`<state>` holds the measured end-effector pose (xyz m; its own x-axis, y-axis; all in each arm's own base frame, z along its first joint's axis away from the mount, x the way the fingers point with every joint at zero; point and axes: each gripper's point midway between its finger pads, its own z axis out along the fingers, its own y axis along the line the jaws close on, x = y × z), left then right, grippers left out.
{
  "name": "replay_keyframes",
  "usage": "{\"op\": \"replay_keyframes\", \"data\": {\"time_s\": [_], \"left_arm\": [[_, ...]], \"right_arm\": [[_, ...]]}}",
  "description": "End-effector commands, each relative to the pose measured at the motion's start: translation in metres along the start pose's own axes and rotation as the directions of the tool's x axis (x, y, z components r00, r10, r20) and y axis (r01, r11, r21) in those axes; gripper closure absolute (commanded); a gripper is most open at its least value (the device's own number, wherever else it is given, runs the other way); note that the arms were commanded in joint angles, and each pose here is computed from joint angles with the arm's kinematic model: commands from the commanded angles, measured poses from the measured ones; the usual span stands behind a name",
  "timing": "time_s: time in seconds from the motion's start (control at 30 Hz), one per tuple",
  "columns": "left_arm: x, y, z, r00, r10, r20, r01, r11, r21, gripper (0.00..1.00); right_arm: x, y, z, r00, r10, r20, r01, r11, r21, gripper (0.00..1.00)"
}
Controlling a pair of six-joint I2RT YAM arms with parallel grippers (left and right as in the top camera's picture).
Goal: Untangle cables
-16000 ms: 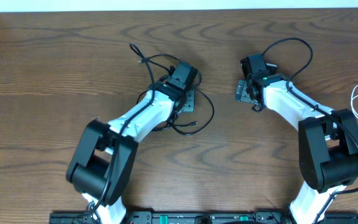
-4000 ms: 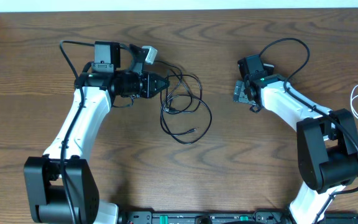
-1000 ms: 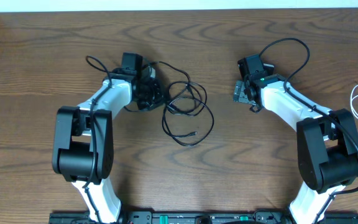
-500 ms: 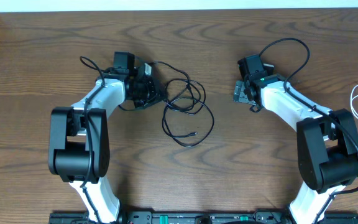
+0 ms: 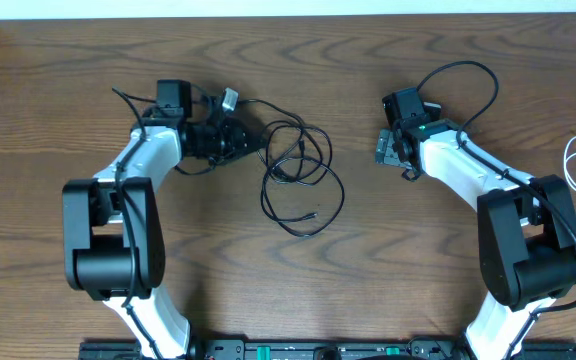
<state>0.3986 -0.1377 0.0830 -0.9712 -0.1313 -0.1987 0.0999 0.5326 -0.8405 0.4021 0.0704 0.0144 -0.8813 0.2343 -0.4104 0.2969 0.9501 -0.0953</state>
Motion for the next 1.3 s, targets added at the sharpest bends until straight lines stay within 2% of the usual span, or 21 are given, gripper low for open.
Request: {"op": "replay_keyframes", "data": {"time_s": [0.0, 0.13, 0.3, 0.43, 0.6, 0.73, 0.9, 1.03, 1.13, 1.27], "left_arm": [[0.0, -0.037, -0.017, 0.99, 0.142, 0.022, -0.144, 0.97, 0.195, 0.92], [-0.008, -0.026, -0.033, 0.992, 0.112, 0.06, -0.121, 0.976, 0.182, 0.92], [-0.012, -0.045, -0.062, 0.992, 0.084, 0.094, -0.113, 0.925, 0.363, 0.92], [-0.01, -0.051, -0.07, 0.995, 0.044, 0.084, -0.075, 0.906, 0.416, 0.92], [-0.011, -0.058, -0.074, 0.998, -0.055, 0.03, 0.035, 0.886, 0.462, 0.92], [-0.016, -0.059, -0.075, 0.973, -0.224, -0.056, 0.224, 0.859, 0.46, 0.92], [-0.026, -0.061, -0.076, 0.878, -0.448, -0.169, 0.475, 0.768, 0.43, 0.92], [-0.027, -0.059, -0.075, 0.728, -0.634, -0.262, 0.683, 0.631, 0.369, 0.93], [-0.027, -0.059, -0.076, 0.615, -0.723, -0.315, 0.785, 0.527, 0.325, 0.92], [-0.027, -0.06, -0.076, 0.531, -0.772, -0.349, 0.845, 0.449, 0.291, 0.92]], "right_arm": [[-0.003, 0.003, 0.0, 1.0, -0.018, 0.013, 0.018, 1.0, 0.011, 0.01], [-0.003, 0.003, 0.0, 1.0, -0.018, 0.013, 0.018, 1.0, 0.011, 0.01], [-0.003, 0.003, -0.001, 1.0, -0.018, 0.014, 0.018, 1.0, 0.011, 0.01], [-0.003, 0.003, -0.001, 1.0, -0.018, 0.014, 0.018, 1.0, 0.011, 0.01], [-0.003, 0.003, -0.001, 1.0, -0.019, 0.014, 0.019, 1.0, 0.01, 0.01], [-0.002, 0.004, -0.001, 1.0, -0.021, 0.014, 0.021, 1.0, 0.009, 0.01], [-0.003, 0.003, -0.001, 1.0, -0.02, 0.014, 0.02, 1.0, 0.01, 0.01], [-0.002, 0.004, -0.001, 1.0, -0.021, 0.014, 0.021, 1.0, 0.009, 0.01], [-0.002, 0.004, -0.001, 1.0, -0.021, 0.014, 0.021, 1.0, 0.009, 0.01], [-0.002, 0.004, -0.001, 1.0, -0.021, 0.014, 0.021, 1.0, 0.009, 0.01]]}}
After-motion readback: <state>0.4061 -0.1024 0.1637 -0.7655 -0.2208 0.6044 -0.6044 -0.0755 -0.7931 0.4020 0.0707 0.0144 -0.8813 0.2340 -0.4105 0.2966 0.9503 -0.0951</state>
